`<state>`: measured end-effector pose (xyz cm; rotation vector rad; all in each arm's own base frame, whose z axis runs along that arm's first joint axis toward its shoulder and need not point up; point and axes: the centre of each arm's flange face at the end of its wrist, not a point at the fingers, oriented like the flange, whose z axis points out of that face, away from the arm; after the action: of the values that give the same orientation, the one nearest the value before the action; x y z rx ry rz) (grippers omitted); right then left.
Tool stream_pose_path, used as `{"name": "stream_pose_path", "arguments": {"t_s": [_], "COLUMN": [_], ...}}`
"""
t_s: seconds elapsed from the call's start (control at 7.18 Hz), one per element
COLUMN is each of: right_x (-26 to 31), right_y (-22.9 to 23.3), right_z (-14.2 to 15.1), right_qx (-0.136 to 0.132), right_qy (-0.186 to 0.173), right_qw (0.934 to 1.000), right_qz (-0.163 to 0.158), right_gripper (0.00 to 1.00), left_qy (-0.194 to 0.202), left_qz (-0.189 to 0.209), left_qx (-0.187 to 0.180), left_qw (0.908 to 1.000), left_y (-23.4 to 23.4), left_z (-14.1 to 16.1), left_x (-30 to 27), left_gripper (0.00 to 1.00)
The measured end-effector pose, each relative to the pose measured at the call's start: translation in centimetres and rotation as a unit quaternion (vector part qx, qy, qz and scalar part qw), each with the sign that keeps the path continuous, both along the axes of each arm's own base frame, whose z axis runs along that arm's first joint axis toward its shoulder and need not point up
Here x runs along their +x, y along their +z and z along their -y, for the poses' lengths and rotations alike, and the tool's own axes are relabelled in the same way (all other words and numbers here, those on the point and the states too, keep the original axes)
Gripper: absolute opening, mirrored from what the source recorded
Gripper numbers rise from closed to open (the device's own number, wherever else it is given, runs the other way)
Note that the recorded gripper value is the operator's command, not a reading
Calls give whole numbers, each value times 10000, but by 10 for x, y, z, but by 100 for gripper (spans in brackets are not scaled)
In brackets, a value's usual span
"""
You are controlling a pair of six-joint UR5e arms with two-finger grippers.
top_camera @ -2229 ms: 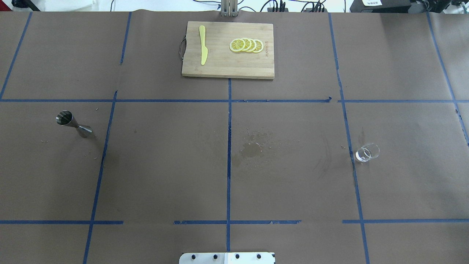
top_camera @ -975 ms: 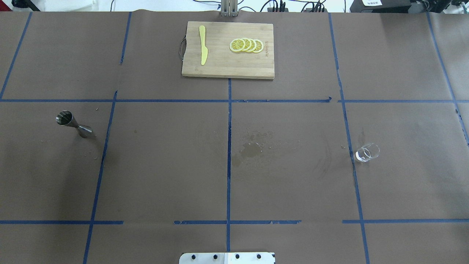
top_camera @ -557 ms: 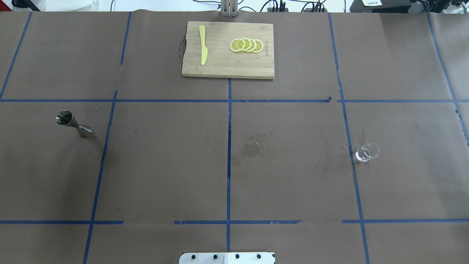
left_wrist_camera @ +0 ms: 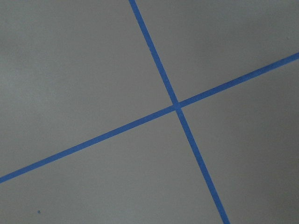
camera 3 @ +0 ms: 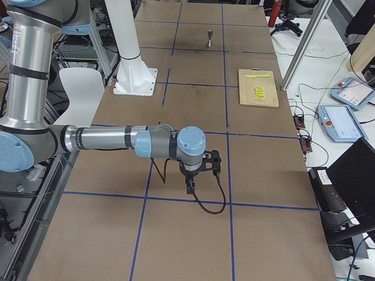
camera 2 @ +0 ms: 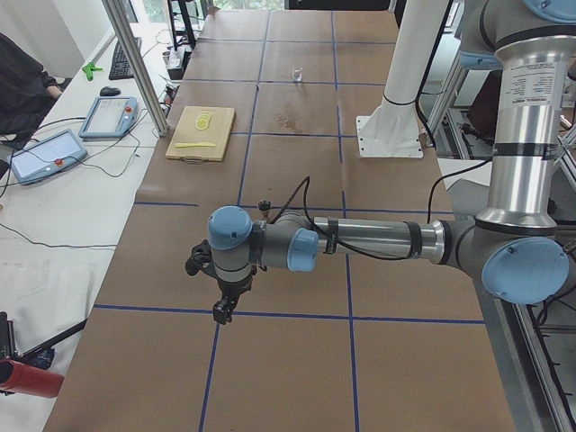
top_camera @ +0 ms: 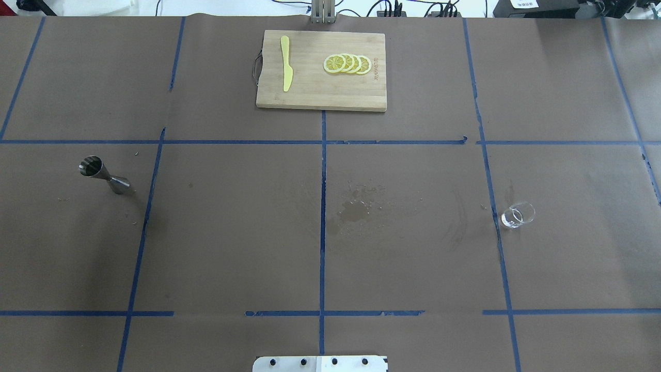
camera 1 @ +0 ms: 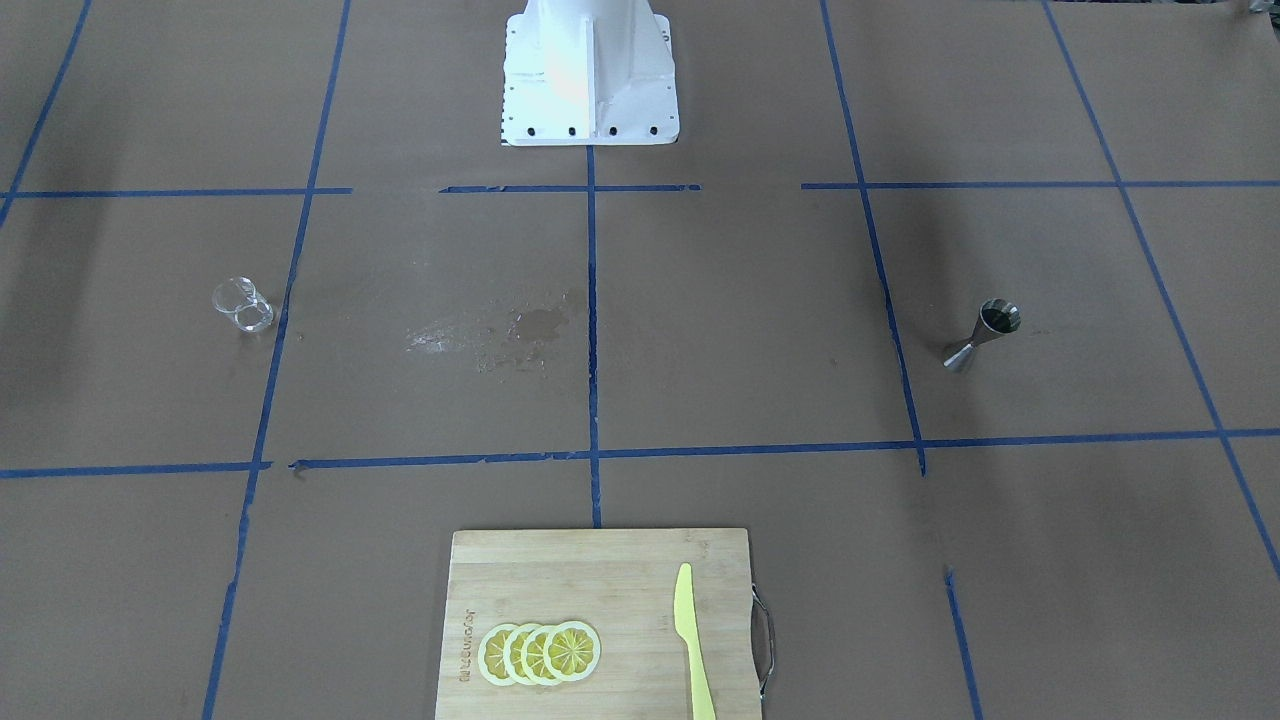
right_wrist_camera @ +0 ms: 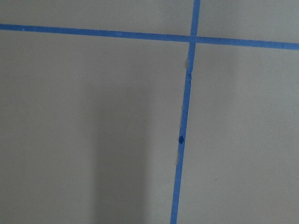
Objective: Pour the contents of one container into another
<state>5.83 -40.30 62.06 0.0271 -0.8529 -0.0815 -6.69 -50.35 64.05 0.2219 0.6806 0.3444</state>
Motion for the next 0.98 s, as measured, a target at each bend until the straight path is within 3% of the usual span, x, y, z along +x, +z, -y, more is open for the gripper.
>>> {"name": "stream_pose_path", "arguments": {"t_s": [0.56, 0.98], "right_x": [5, 5], "right_y": [22, 53], "right_z": [3, 13], "right_qx": [-90, -11], "right_qy": [75, 559], "right_qw": [9996, 9980], "right_qz": [-268, -309], "right_gripper": [100, 100], "left_qy": [-596, -1016], "left_qz": [-79, -146], "left_qx": [-458, -734], "left_qw": [9971, 9920], "left_y": [-3, -6], "left_z": [-11, -13], "left_x": [-1, -1], "left_gripper": [100, 100]}}
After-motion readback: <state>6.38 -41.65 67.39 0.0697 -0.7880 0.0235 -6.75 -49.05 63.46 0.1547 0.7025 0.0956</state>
